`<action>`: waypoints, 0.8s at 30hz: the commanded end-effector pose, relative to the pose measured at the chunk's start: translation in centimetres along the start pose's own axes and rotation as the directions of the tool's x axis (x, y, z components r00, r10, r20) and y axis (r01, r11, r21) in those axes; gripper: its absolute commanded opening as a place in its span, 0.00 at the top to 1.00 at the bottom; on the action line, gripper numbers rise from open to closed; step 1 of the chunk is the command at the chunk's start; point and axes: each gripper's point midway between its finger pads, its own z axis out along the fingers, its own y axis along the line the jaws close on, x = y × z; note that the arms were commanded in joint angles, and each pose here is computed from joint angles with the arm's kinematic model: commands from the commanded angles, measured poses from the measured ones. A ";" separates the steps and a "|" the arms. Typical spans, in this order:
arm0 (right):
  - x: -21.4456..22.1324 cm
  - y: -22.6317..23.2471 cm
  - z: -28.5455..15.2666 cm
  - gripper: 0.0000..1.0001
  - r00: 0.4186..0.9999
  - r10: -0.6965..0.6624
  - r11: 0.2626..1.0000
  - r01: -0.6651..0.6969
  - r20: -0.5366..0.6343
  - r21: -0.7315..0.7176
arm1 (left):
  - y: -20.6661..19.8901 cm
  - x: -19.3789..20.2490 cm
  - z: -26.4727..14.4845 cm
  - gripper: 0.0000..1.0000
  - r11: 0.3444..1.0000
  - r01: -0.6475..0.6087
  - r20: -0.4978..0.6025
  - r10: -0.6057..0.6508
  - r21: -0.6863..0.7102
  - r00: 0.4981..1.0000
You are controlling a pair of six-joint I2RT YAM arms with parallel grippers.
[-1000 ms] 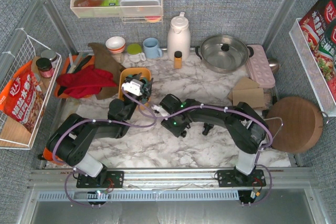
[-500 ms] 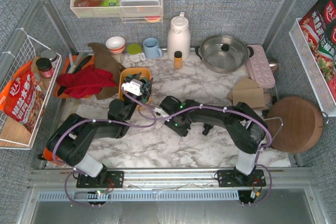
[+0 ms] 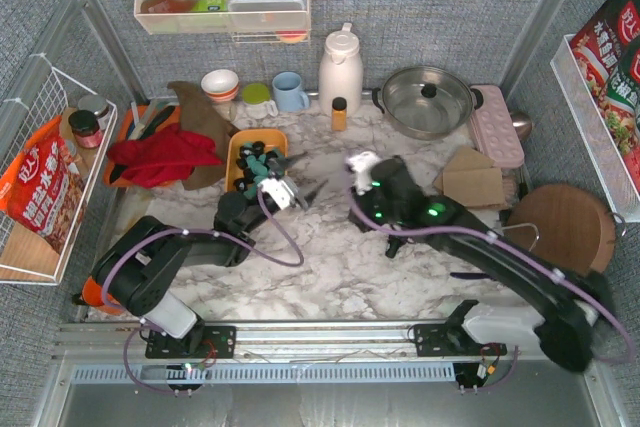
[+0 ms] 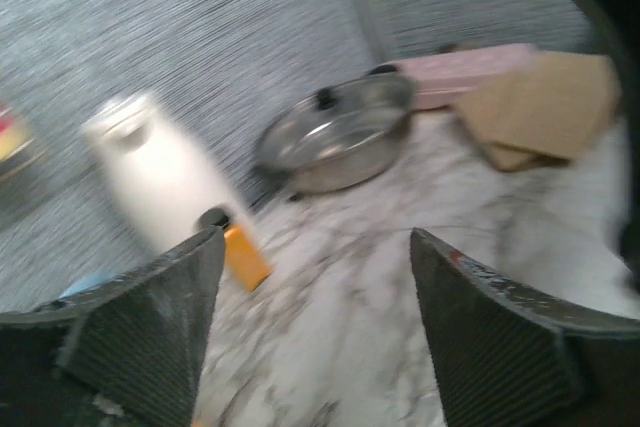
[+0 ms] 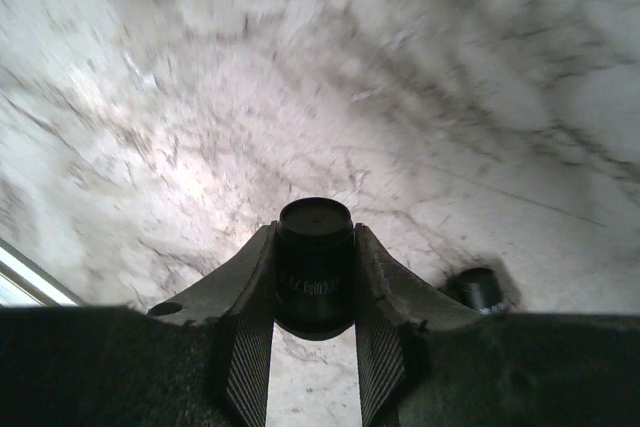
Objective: Mix the coffee capsules in the storage basket
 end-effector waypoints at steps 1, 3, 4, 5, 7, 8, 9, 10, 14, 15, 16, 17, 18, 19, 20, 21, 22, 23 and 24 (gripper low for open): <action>-5.1 -1.2 -5.1 0.95 0.893 0.252 0.968 -0.239 0.373 -0.080 | -7.6 -2.2 0.0 0.12 0.931 -0.106 0.120 0.068 0.349 0.990; -6.1 -1.5 -7.3 0.96 0.824 0.283 0.959 -0.261 0.491 -0.115 | -9.5 -2.4 -0.1 0.07 0.907 -0.119 0.130 0.071 0.404 0.989; -6.7 -1.5 -8.3 0.96 0.793 0.295 0.955 -0.263 0.533 -0.138 | -10.3 -2.4 -0.2 0.07 0.893 -0.137 0.134 0.088 0.428 0.987; -6.7 -1.2 -8.8 0.96 0.778 0.305 0.952 -0.261 0.549 -0.160 | -11.0 -2.4 -0.2 0.06 0.881 -0.163 0.141 0.111 0.444 0.984; -7.2 -0.2 -9.7 0.96 0.755 0.325 0.945 -0.236 0.569 -0.227 | -11.9 -2.8 -0.2 0.04 0.873 -0.171 0.149 0.114 0.458 0.982; -7.4 0.5 -9.9 0.96 0.751 0.330 0.941 -0.215 0.572 -0.262 | -12.2 -3.1 -0.2 0.04 0.871 -0.172 0.157 0.111 0.461 0.981; -7.3 1.1 -10.0 0.96 0.748 0.337 0.936 -0.198 0.572 -0.293 | -12.4 -3.5 -0.2 0.04 0.869 -0.174 0.165 0.109 0.463 0.980; -7.4 1.5 -10.0 0.96 0.743 0.345 0.930 -0.187 0.574 -0.316 | -12.8 -3.9 -0.2 0.04 0.865 -0.177 0.175 0.105 0.469 0.979; -7.7 2.6 -10.0 0.96 0.721 0.377 0.908 -0.165 0.581 -0.385 | -13.9 -4.9 -0.3 0.05 0.853 -0.181 0.199 0.093 0.489 0.976; -7.9 2.9 -10.0 0.96 0.718 0.386 0.901 -0.158 0.579 -0.405 | -14.0 -5.1 -0.3 0.05 0.855 -0.183 0.202 0.094 0.486 0.975; -8.0 3.2 -9.9 0.96 0.719 0.393 0.894 -0.152 0.574 -0.422 | -14.1 -5.4 -0.3 0.06 0.856 -0.188 0.208 0.096 0.481 0.973; -8.1 3.5 -9.8 0.96 0.719 0.399 0.888 -0.146 0.569 -0.437 | -14.1 -5.5 -0.3 0.06 0.858 -0.189 0.209 0.098 0.478 0.973; -8.1 3.7 -9.7 0.97 0.721 0.404 0.882 -0.145 0.563 -0.447 | -14.1 -5.7 -0.2 0.07 0.860 -0.193 0.214 0.100 0.473 0.972; -8.2 3.8 -9.5 0.96 0.723 0.409 0.879 -0.148 0.556 -0.454 | -14.1 -5.8 -0.2 0.08 0.862 -0.198 0.217 0.105 0.467 0.970; -8.1 3.9 -9.3 0.96 0.725 0.415 0.875 -0.153 0.550 -0.459 | -14.0 -5.9 -0.2 0.09 0.865 -0.202 0.217 0.110 0.460 0.970; -8.1 3.9 -9.2 0.96 0.725 0.419 0.872 -0.154 0.546 -0.465 | -13.8 -5.9 -0.2 0.11 0.869 -0.205 0.218 0.116 0.451 0.969; -8.1 4.0 -9.0 0.96 0.726 0.427 0.867 -0.159 0.539 -0.472 | -13.7 -6.0 -0.1 0.13 0.873 -0.210 0.218 0.122 0.441 0.968; -8.1 4.1 -8.9 0.96 0.729 0.431 0.864 -0.163 0.532 -0.476 | -13.6 -6.0 -0.1 0.15 0.876 -0.213 0.220 0.126 0.433 0.967; -8.0 4.2 -8.6 0.96 0.734 0.434 0.861 -0.167 0.522 -0.481 | -13.3 -6.1 -0.1 0.17 0.880 -0.217 0.223 0.132 0.422 0.966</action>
